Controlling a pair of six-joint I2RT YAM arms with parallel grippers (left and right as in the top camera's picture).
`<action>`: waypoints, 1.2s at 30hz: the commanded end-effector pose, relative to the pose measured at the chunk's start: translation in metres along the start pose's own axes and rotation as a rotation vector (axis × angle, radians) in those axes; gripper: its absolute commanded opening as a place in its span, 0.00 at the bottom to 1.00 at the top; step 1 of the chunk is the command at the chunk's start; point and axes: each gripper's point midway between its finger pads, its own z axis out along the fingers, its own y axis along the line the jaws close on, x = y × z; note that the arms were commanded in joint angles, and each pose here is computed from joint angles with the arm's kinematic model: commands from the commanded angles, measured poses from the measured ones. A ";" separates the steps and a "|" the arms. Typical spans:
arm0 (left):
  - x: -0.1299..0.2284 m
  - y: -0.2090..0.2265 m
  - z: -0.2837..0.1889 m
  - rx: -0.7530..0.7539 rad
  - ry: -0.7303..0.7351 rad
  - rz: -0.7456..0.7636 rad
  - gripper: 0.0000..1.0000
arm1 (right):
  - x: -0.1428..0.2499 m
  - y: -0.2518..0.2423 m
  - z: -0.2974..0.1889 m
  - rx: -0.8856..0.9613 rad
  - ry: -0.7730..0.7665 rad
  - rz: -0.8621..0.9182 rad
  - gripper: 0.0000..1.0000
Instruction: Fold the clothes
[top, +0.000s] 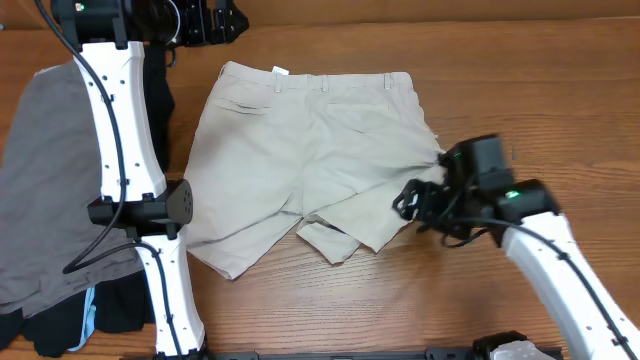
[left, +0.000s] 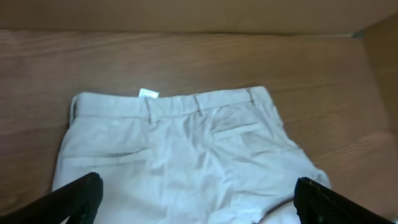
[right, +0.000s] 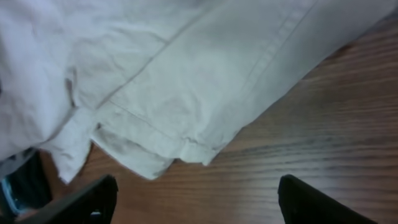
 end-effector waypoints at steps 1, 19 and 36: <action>-0.003 -0.003 -0.013 -0.091 -0.031 0.042 1.00 | 0.003 -0.012 0.015 0.123 -0.080 0.087 0.83; 0.013 -0.003 -0.009 -0.144 0.031 0.019 1.00 | 0.007 -0.032 0.086 0.266 -0.071 0.051 0.54; 0.017 -0.019 -0.002 -0.126 0.044 0.040 1.00 | -0.002 -0.085 -0.012 0.346 -0.115 0.290 0.04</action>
